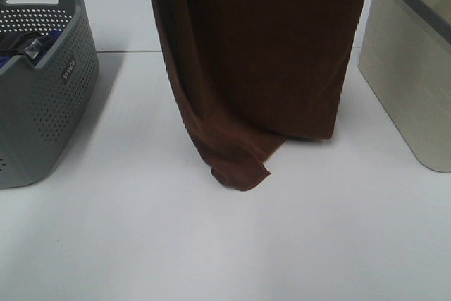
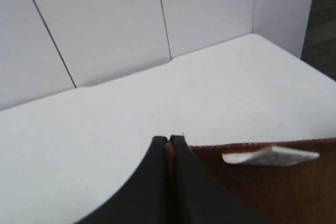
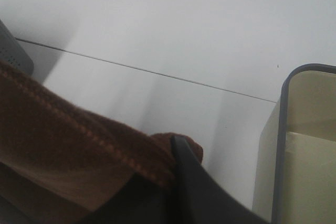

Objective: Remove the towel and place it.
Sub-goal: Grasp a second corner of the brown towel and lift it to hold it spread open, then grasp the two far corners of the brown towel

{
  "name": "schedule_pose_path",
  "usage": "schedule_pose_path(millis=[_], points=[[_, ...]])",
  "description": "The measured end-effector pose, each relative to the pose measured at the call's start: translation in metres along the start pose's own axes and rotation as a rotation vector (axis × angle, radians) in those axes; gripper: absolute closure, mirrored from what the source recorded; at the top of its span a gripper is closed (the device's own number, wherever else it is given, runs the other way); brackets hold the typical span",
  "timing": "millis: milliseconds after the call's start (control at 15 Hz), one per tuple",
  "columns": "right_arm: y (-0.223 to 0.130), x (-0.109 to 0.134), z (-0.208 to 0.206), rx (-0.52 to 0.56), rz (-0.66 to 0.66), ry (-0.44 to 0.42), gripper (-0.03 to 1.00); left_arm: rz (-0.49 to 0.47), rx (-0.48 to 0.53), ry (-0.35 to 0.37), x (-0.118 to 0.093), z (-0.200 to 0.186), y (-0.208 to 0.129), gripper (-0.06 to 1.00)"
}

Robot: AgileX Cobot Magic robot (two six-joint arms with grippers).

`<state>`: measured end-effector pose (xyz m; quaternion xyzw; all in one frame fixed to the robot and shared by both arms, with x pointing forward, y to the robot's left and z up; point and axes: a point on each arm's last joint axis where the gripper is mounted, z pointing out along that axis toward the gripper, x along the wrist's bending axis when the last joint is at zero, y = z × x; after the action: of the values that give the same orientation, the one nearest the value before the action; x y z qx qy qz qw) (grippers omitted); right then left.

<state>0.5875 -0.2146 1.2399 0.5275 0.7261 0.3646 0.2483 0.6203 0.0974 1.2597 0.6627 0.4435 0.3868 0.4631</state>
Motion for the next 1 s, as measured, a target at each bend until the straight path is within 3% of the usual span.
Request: schedule_pose_path(millis=[133, 200, 267, 333, 533, 667, 867, 1000], points=[[0.003, -0.006, 0.033, -0.030, -0.017, -0.040, 0.97, -0.015, 0.072, 0.029, 0.011, 0.043, -0.028, 0.94], [0.006, -0.010, 0.048, -0.077, -0.033, -0.067, 0.97, -0.020, 0.062, 0.035, 0.017, 0.062, -0.039, 0.94], [0.014, -0.016, 0.076, -0.193, -0.061, -0.108, 0.97, -0.064, -0.007, 0.042, 0.033, 0.097, -0.056, 0.94], [0.019, -0.018, 0.088, -0.270, -0.077, -0.125, 0.97, -0.092, -0.083, 0.040, 0.041, 0.106, -0.057, 0.94], [0.039, -0.017, 0.089, -0.534, -0.133, -0.154, 0.97, -0.115, -0.403, 0.013, 0.063, 0.101, -0.029, 0.94], [0.056, -0.015, 0.066, -0.693, -0.196, -0.189, 0.97, -0.095, -0.579, -0.004, 0.065, 0.083, -0.002, 0.94], [0.065, -0.011, 0.036, -0.779, -0.221, -0.206, 0.97, -0.052, -0.699, -0.002, 0.066, 0.066, 0.019, 0.94], [0.064, -0.011, 0.034, -0.741, -0.223, -0.203, 0.97, -0.041, -0.690, 0.005, 0.066, 0.066, 0.019, 0.94]])
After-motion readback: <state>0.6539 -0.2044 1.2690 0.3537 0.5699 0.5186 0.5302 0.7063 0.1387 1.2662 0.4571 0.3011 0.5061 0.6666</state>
